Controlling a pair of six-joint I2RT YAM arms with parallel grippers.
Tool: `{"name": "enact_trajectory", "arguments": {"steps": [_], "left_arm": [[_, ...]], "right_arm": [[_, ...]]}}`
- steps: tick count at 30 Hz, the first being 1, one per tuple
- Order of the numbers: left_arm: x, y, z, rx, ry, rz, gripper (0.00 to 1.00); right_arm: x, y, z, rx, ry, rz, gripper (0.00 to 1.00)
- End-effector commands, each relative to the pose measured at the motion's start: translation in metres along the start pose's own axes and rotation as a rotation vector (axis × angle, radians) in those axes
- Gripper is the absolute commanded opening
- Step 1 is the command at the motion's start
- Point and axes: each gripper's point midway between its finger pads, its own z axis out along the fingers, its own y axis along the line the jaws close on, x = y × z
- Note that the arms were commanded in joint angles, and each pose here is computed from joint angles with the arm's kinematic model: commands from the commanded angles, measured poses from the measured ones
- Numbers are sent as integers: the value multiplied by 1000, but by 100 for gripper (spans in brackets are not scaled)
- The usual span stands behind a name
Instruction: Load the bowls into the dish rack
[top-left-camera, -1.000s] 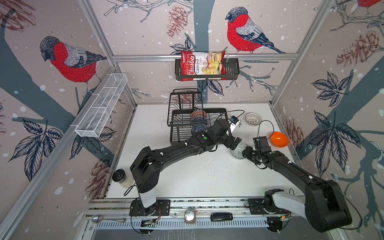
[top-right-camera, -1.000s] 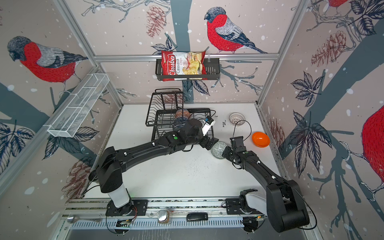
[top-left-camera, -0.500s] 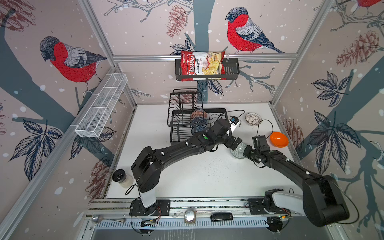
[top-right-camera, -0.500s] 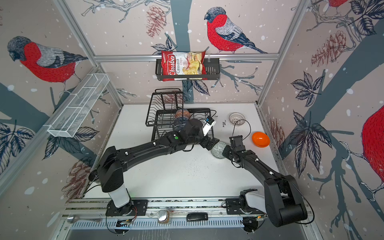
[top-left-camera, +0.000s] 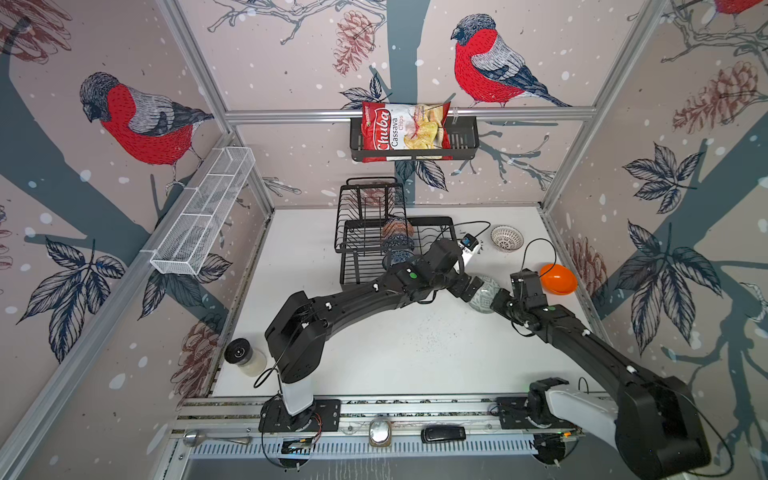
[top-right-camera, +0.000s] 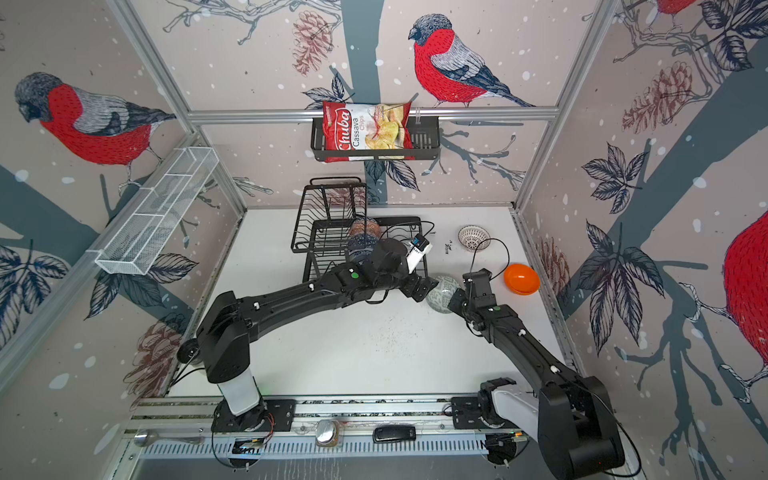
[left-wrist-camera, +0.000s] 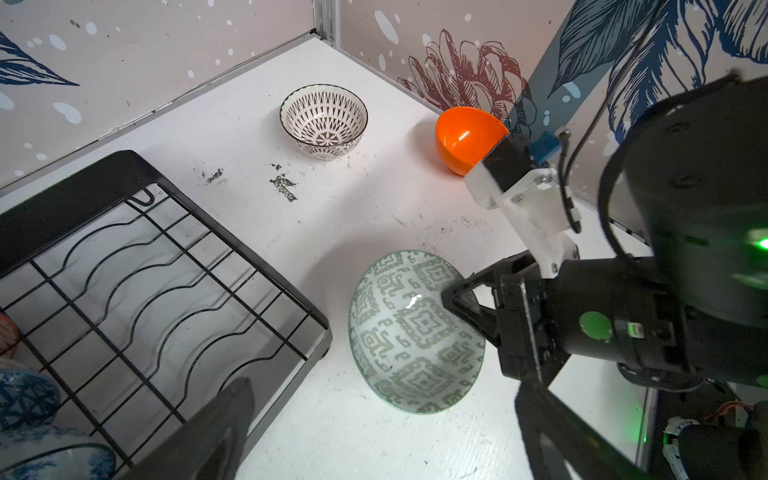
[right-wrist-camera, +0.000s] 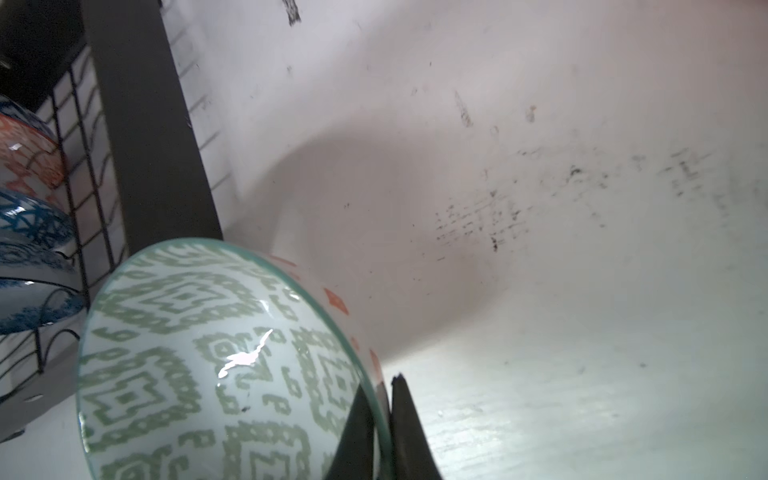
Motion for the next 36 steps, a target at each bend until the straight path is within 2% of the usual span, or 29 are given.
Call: {"name": "enact_trajectory", "arguments": {"steps": [1,9,13,16,22,27,29,33,36], "left_arm": [[-7,2,-4,9,-22,-27,98],[-37,12,-6,32,-93,-183,97],[-47,14,0,35,-101,-246,92],[-52,16,8,38,-90,-274,82],[-72,30,13,17,-118,-321,71],[-86,31,16,16,-140,-332,48],[-89,32,16,13,-148,-340,45],[-94,31,16,19,-164,-356,29],[-97,33,14,7,-177,-362,25]], "right_arm": [[-20,2,-13,3,-95,17,0],[-56,19,-45,-53,-235,39,0],[-77,38,-62,-109,-288,54,0],[-91,54,-72,-158,-324,66,0],[-111,84,-96,-207,-381,66,0],[-122,99,-110,-223,-425,79,0],[-125,103,-115,-228,-439,94,0],[-131,108,-123,-234,-477,111,0],[-134,107,-126,-229,-500,128,0]]}}
